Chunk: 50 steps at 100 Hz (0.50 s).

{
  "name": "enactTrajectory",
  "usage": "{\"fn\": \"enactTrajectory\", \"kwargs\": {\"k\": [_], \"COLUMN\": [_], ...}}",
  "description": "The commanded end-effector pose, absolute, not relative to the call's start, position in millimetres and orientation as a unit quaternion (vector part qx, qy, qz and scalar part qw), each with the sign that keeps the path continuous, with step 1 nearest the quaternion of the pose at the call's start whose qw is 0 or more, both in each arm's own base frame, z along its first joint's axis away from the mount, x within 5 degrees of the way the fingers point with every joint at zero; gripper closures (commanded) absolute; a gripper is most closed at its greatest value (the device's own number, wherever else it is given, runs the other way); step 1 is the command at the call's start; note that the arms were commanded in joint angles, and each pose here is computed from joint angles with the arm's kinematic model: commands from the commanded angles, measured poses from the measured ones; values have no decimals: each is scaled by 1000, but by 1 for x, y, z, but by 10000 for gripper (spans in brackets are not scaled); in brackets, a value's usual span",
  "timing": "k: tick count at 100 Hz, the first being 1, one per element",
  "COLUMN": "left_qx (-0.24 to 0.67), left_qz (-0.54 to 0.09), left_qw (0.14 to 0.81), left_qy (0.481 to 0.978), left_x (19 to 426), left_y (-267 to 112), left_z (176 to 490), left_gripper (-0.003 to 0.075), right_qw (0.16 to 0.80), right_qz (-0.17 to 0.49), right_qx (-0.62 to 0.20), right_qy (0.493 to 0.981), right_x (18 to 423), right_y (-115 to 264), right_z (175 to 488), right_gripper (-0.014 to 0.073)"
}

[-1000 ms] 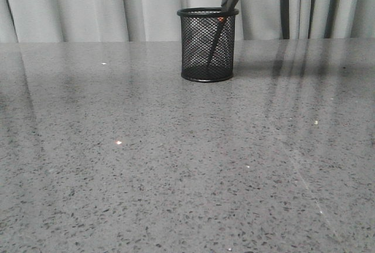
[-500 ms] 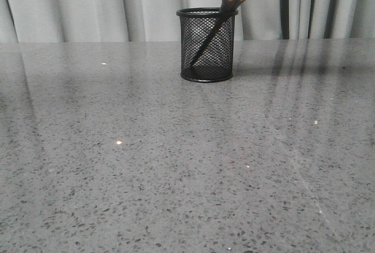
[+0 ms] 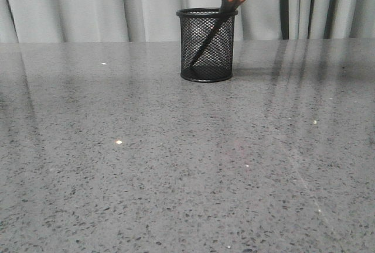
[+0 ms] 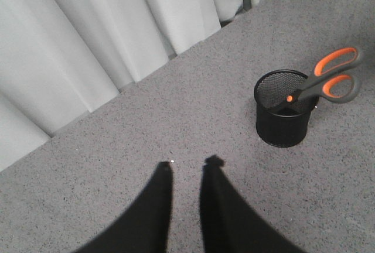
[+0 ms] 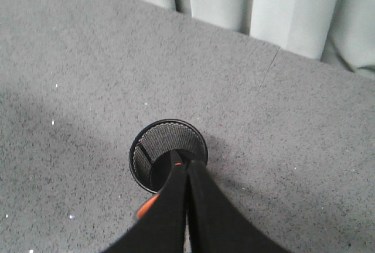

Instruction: Put scissors into bucket

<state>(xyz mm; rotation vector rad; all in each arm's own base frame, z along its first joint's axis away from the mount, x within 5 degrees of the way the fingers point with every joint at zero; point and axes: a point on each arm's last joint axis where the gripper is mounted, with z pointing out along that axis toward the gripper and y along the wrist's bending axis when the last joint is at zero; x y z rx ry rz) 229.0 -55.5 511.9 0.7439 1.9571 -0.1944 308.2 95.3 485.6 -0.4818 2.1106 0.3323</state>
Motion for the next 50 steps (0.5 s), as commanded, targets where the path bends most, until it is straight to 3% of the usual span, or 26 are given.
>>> {"fn": "enactTrajectory", "kwargs": {"k": [1, 12, 32, 50], "left_qx": [295, 280, 209, 171], "left_qz": [-85, -85, -60, -40], "left_qw": [543, 556, 638, 671], "left_qy": [782, 778, 738, 721], "left_x": [215, 212, 192, 165], "left_y": [-55, -54, -43, -34], "left_z": [528, 520, 489, 421], "left_gripper": [740, 740, 740, 740], "right_qw": [554, 596, 649, 676], "right_qz": [141, 137, 124, 114], "right_qx": [-166, -141, -100, -80], "right_qy": [804, 778, 744, 723], "right_x": [277, 251, 200, 153], "right_y": [84, 75, 56, 40], "right_z": [508, 492, 438, 387], "right_gripper": [651, 651, 651, 651]}}
